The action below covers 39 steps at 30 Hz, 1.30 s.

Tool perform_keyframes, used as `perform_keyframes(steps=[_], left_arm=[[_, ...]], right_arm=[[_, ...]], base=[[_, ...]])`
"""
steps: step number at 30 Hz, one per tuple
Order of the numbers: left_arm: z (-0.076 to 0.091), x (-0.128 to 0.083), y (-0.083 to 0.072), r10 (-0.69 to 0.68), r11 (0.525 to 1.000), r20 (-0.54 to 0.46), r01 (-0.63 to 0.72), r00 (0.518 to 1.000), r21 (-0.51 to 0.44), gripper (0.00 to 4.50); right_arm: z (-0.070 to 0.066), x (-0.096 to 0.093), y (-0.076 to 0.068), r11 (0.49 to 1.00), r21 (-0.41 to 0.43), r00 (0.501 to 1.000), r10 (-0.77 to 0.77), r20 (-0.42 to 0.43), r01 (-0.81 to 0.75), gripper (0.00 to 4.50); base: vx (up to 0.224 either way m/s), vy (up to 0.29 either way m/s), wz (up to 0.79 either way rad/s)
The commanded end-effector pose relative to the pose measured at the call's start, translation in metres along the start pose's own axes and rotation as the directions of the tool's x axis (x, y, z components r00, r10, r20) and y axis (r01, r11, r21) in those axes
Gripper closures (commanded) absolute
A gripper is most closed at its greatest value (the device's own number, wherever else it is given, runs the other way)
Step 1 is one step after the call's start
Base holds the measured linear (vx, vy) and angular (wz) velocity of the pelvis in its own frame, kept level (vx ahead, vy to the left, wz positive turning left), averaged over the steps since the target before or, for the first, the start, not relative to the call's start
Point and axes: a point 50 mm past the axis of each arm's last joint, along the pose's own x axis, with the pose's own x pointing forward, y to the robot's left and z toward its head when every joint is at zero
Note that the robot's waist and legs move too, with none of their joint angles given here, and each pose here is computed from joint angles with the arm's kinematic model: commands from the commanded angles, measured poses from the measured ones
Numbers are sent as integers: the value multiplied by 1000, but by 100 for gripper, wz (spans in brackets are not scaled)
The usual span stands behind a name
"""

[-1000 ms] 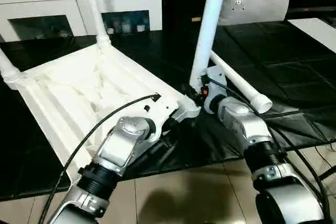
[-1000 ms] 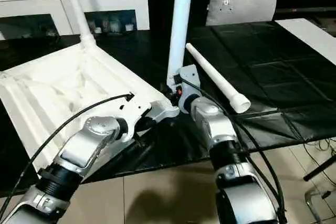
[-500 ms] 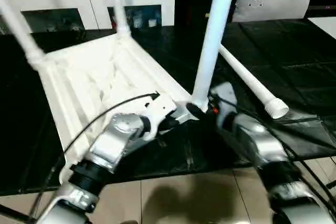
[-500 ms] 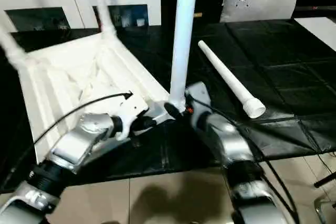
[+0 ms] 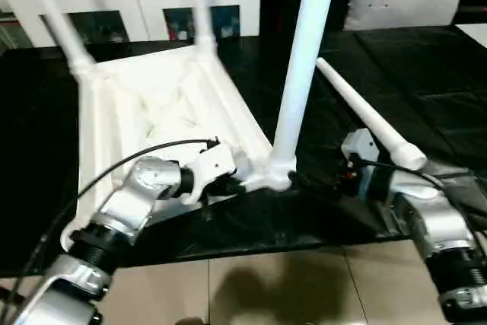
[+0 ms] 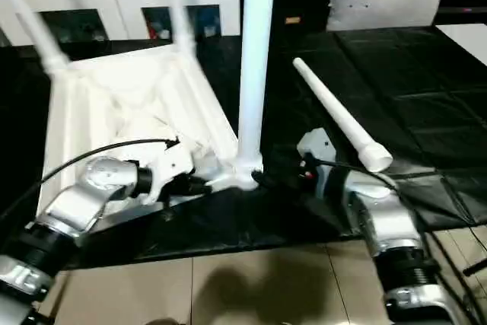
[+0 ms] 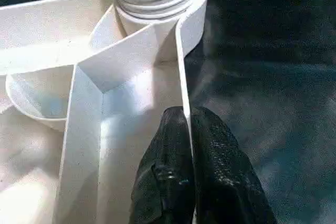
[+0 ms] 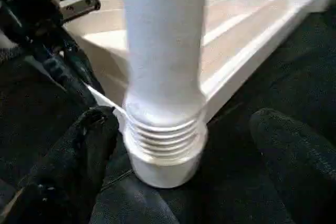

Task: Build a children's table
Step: Rotate leg to tighten

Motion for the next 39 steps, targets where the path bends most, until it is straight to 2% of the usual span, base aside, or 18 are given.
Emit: perform_keyframes(steps=[1,2,4,7,13,15,20,23,25,29,31,33,34,36,38,39], left_arm=[[-5,9,-13,-142,989,-54,144,988,44,450],[-5,8,-14,-165,984,-55,168,985,53,450],[-4,8,-16,-196,978,-55,199,979,66,450],[-1,7,-17,-243,965,-52,247,969,94,450],[1,8,-18,-265,956,-53,270,963,113,450],[1,9,-18,-275,953,-55,279,960,116,450],[-1,9,-20,-281,951,-58,286,958,114,450],[-2,10,-21,-284,951,-58,288,957,108,450],[-3,9,-23,-279,956,-44,282,959,77,450],[1,12,-19,-185,982,27,186,982,-40,450],[6,15,-19,-137,986,61,143,989,-90,450],[16,23,-20,-43,983,109,61,993,-173,450],[16,23,-20,-36,982,112,56,993,-178,450],[28,35,-21,74,965,133,-37,988,-261,450],[32,38,-21,99,961,134,-59,986,-271,450],[40,46,-23,142,952,139,-97,980,-292,450]], right_arm=[[6,2,3,997,-17,997,74,4,-74,4],[6,3,5,994,-17,994,111,-10,-112,20],[5,4,6,988,-15,988,151,-26,-152,20],[4,8,9,976,-5,975,216,-53,-217,61],[2,14,11,966,-1,964,257,-70,-257,106],[2,16,11,961,8,958,277,-76,-277,136],[-2,16,13,954,24,949,300,-99,-299,170],[-4,16,14,954,34,948,301,-102,-299,173],[-6,16,16,954,80,951,295,-88,-288,181],[-11,26,20,965,156,969,228,-92,-212,181],[-13,33,20,975,172,982,160,-99,-142,181],[-17,50,20,974,226,996,13,-89,8,182],[-17,51,20,973,232,996,4,-87,17,182],[-16,69,21,941,306,989,-137,-56,147,182],[-16,74,20,928,322,982,-181,-51,187,182],[-17,83,18,884,381,960,-275,-45,271,182]], base=[[0,0,0],[0,0,0],[0,0,0],[0,0,0],[0,0,0],[0,0,0],[0,0,0],[0,0,0],[0,0,0],[0,0,0],[0,0,0],[0,0,0],[0,0,0],[0,0,0],[0,0,0],[0,0,0]])
